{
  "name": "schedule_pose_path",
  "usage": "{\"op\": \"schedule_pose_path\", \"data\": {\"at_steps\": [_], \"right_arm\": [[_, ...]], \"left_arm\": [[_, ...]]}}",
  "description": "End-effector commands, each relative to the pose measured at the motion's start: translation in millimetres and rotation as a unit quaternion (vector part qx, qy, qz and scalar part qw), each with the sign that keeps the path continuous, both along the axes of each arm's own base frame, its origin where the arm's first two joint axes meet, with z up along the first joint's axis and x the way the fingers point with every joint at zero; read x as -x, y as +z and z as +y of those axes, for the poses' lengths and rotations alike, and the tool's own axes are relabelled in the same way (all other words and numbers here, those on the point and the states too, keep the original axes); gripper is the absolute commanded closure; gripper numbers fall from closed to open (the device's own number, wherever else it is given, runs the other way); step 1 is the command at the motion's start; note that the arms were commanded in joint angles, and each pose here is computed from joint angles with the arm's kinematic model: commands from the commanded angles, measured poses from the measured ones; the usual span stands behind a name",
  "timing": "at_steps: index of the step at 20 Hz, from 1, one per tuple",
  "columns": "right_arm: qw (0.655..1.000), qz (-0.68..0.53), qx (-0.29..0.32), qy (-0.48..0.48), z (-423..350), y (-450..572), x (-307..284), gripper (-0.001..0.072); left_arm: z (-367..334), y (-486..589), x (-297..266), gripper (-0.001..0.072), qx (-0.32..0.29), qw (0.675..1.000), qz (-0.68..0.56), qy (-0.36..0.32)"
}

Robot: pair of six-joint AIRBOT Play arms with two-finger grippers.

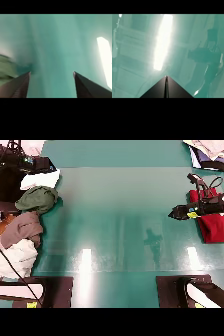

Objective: Fold the shirts.

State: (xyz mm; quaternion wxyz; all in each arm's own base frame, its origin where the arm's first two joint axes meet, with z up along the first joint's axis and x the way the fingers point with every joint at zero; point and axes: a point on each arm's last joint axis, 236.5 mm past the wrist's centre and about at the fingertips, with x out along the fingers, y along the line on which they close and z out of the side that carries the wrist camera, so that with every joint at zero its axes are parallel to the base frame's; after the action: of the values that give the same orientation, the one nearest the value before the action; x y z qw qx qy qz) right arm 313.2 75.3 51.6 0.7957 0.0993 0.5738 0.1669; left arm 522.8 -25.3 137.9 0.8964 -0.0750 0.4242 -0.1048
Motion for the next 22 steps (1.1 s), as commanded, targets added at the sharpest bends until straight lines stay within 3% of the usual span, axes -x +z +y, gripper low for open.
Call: {"op": "schedule_pose_path", "data": {"at_steps": [1, 5, 13, 14, 15, 16, 17, 22], "right_arm": [[1.0, 0.001, -0.002, 0.001, 1, 1, 1, 0.069], [1.0, 0.001, -0.002, 0.001, 1, 1, 1, 0.069], [1.0, 0.005, -0.005, -0.012, 1, 0, 0, 0.069], [1.0, 0.005, -0.005, -0.012, 1, 1, 0, 0.0689], [1.0, 0.004, -0.005, -0.012, 1, 1, 0, 0.069], [1.0, 0.005, -0.005, -0.012, 1, 1, 0, 0.069], [1.0, 0.004, -0.005, -0.012, 1, 1, 0, 0.069], [1.0, -0.019, -0.004, -0.018, -1, 9, -11, 0.069]], "left_arm": [[69, -20, -39, 0.0077, -0.073, 0.993, -0.039, 0.082], [116, -82, -69, 0.0077, -0.075, 0.989, -0.031, 0.124], [128, -160, -88, 0.0088, -0.101, 0.989, -0.008, 0.105], [130, -157, -92, 0.017, -0.102, 0.989, -0.018, 0.107], [130, -152, -94, 0.0403, -0.102, 0.989, -0.023, 0.108], [130, -145, -96, 0.0573, -0.1, 0.989, -0.028, 0.108], [128, -137, -98, 0.0688, -0.095, 0.989, -0.029, 0.107], [82, -21, -105, 0.0687, 0.003, 0.994, -0.076, 0.074]]}}
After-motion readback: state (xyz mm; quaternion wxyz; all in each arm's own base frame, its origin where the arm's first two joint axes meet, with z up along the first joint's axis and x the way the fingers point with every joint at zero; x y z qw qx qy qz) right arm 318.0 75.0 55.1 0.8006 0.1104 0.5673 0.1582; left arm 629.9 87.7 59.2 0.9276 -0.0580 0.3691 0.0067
